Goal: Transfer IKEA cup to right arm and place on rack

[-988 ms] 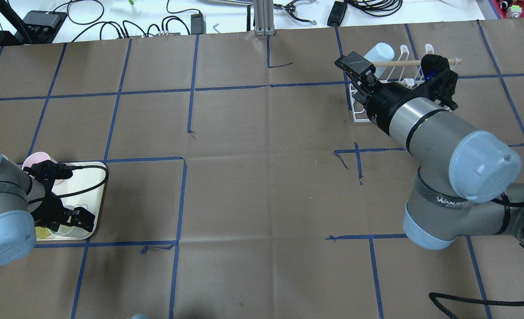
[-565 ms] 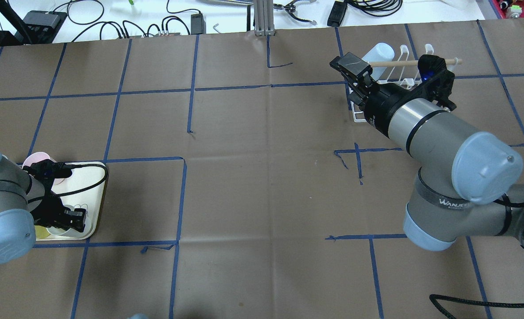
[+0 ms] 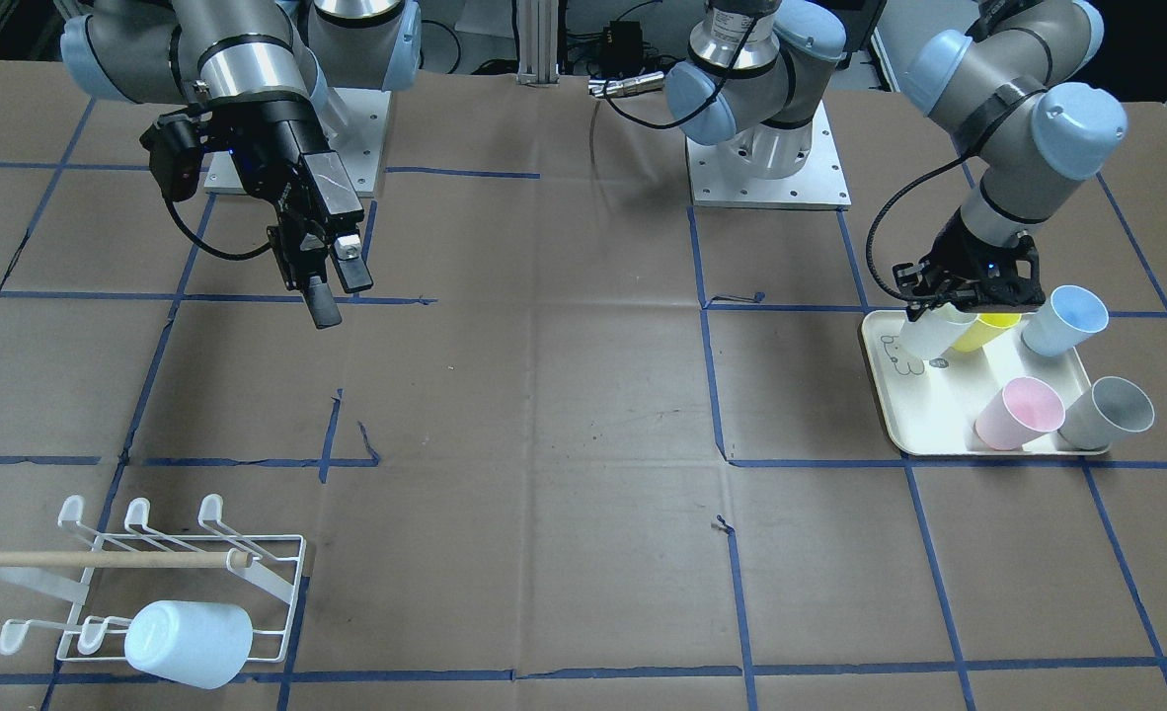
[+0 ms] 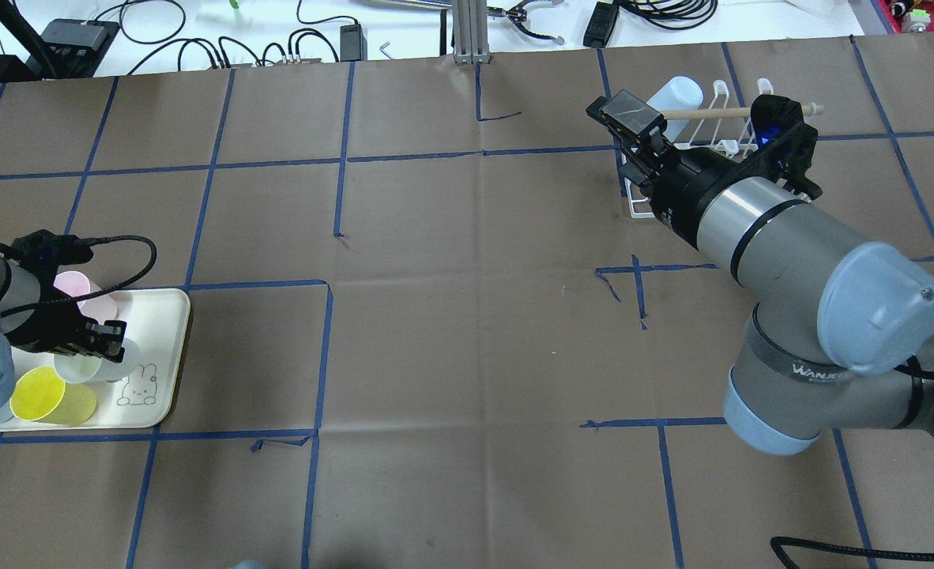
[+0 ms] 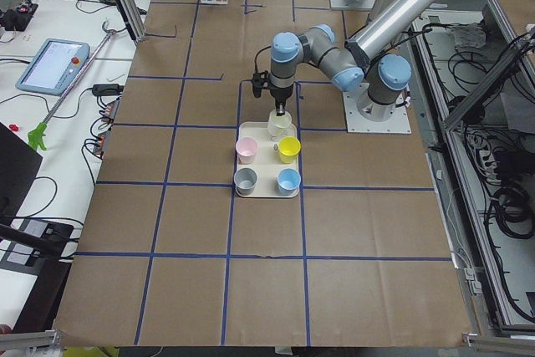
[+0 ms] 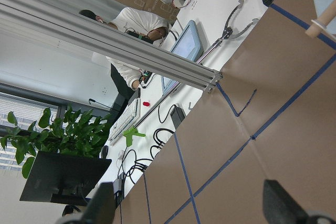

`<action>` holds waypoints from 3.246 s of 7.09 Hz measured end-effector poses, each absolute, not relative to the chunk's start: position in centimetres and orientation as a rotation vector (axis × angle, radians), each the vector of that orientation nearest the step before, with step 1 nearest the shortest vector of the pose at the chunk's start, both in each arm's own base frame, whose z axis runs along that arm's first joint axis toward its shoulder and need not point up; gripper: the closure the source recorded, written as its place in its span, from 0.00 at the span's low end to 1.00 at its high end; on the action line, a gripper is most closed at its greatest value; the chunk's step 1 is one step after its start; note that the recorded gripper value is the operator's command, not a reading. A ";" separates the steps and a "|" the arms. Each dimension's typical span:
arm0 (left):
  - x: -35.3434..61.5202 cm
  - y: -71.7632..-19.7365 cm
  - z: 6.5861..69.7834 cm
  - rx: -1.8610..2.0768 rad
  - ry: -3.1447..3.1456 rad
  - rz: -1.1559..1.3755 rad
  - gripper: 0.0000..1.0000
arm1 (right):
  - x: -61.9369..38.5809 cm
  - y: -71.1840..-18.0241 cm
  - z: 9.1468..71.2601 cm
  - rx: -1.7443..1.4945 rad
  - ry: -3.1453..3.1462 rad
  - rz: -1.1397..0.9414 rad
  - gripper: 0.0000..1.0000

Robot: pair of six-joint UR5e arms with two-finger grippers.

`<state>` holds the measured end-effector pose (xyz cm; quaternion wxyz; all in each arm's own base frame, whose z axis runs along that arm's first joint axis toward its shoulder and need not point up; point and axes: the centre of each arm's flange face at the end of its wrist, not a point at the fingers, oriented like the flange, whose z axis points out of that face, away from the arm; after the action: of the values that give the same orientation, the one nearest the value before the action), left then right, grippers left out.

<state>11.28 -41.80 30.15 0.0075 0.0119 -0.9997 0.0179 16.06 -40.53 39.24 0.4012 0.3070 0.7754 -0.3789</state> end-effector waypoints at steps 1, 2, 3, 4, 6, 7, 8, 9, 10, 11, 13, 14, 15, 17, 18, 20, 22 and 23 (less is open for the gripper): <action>10.7 -44.0 33.9 0.031 -3.110 0.111 1.00 | 16.1 -40.4 39.2 0.777 1.961 -0.958 0.00; 10.0 -46.1 37.9 0.001 -3.107 0.152 1.00 | 16.0 -40.3 39.3 0.776 1.960 -0.960 0.00; 9.5 -48.2 41.7 -0.034 -3.089 0.208 1.00 | 16.0 -40.3 39.3 0.775 1.958 -0.962 0.00; 8.9 -50.1 44.6 -0.068 -3.025 0.304 1.00 | 16.0 -40.2 39.3 0.775 1.957 -0.963 0.00; 7.5 -53.1 47.0 -0.139 -2.812 0.536 1.00 | 16.0 -40.2 39.4 0.776 1.957 -0.965 0.00; 6.9 -54.7 47.2 -0.181 -2.703 0.666 1.00 | 15.9 -40.2 39.4 0.776 1.956 -0.966 0.00; 5.9 -56.1 47.2 -0.248 -2.604 0.780 1.00 | 15.9 -40.2 39.4 0.776 1.956 -0.967 0.00; 3.8 -57.0 47.1 -0.347 -2.533 0.873 1.00 | 15.9 -40.3 39.4 0.776 1.955 -0.967 0.00; 1.2 -57.4 46.6 -0.453 -2.488 0.957 1.00 | 15.9 -40.3 39.4 0.776 1.955 -0.967 0.00; -1.3 -57.4 45.0 -0.550 -2.445 1.042 1.00 | 15.9 -40.3 39.4 0.776 1.955 -0.967 0.00; -6.0 -56.4 39.6 -0.720 -2.321 1.212 1.00 | 15.9 -40.3 39.4 0.776 1.954 -0.966 0.00; -8.3 -55.6 37.6 -0.785 -2.271 1.258 1.00 | 15.9 -40.3 39.4 0.775 1.954 -0.966 0.00; -10.6 -55.2 36.2 -0.849 -2.226 1.288 1.00 | 15.9 -40.3 39.4 0.776 1.952 -0.966 0.00; -15.1 -55.0 33.1 -0.934 -2.143 1.326 0.99 | 16.1 -40.2 39.5 0.820 1.916 -0.926 0.00; -17.0 -54.6 32.7 -0.916 -2.111 1.342 0.99 | 16.1 -40.2 39.5 0.857 1.887 -0.898 0.00; -18.7 -54.0 32.7 -0.869 -2.082 1.351 0.97 | 16.1 -40.0 39.8 0.933 1.824 -0.848 0.00; -19.3 -53.4 32.8 -0.869 -2.059 1.352 0.96 | 16.2 -40.0 39.7 1.026 1.756 -0.776 0.00; -19.7 -52.7 32.6 -0.878 -2.040 1.350 0.96 | 16.2 -40.1 39.5 1.046 1.752 -0.758 0.00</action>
<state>-19.71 -52.69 32.62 0.2678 -0.3255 -0.7563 0.5004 16.23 -40.10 39.50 0.4639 0.4259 0.7130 -0.3084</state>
